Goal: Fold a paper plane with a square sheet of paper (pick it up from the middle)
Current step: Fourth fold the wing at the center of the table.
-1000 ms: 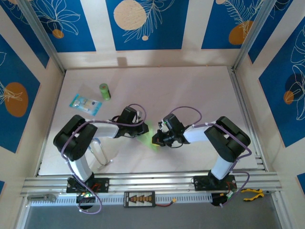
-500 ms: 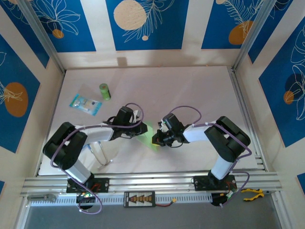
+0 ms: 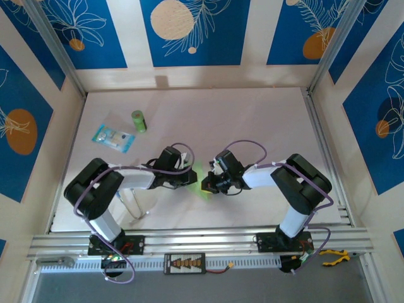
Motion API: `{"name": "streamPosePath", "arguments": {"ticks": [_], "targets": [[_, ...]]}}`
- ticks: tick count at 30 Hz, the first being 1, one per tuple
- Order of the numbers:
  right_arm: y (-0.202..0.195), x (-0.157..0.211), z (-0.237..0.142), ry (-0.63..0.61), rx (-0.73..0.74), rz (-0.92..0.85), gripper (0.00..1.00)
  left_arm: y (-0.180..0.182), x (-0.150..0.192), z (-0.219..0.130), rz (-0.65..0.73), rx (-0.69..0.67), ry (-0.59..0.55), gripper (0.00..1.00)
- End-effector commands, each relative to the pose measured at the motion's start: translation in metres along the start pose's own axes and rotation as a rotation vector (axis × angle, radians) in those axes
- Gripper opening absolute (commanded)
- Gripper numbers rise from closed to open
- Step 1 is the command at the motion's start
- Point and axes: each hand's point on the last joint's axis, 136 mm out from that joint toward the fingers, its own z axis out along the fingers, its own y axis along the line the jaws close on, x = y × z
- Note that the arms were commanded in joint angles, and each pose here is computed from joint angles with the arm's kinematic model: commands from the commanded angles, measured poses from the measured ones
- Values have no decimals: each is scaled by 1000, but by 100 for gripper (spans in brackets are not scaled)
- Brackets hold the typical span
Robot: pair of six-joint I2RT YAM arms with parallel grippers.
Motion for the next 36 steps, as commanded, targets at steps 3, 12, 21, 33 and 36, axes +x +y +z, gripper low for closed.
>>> {"name": "streamPosePath", "arguments": {"ticks": [3, 12, 21, 33, 36], "targets": [[-56, 28, 0, 64, 186, 98, 0, 18, 13, 11, -17, -37, 36, 3], [-61, 33, -2, 75, 201, 94, 0, 40, 10, 11, -35, -142, 26, 2], [-61, 33, -3, 73, 203, 90, 0, 3, -6, -2, 23, -38, -11, 5], [-63, 34, -3, 77, 207, 88, 0, 35, -25, 11, -38, -104, -34, 4], [-64, 35, -3, 81, 209, 87, 0, 46, -28, 12, -61, -127, -38, 4]]}}
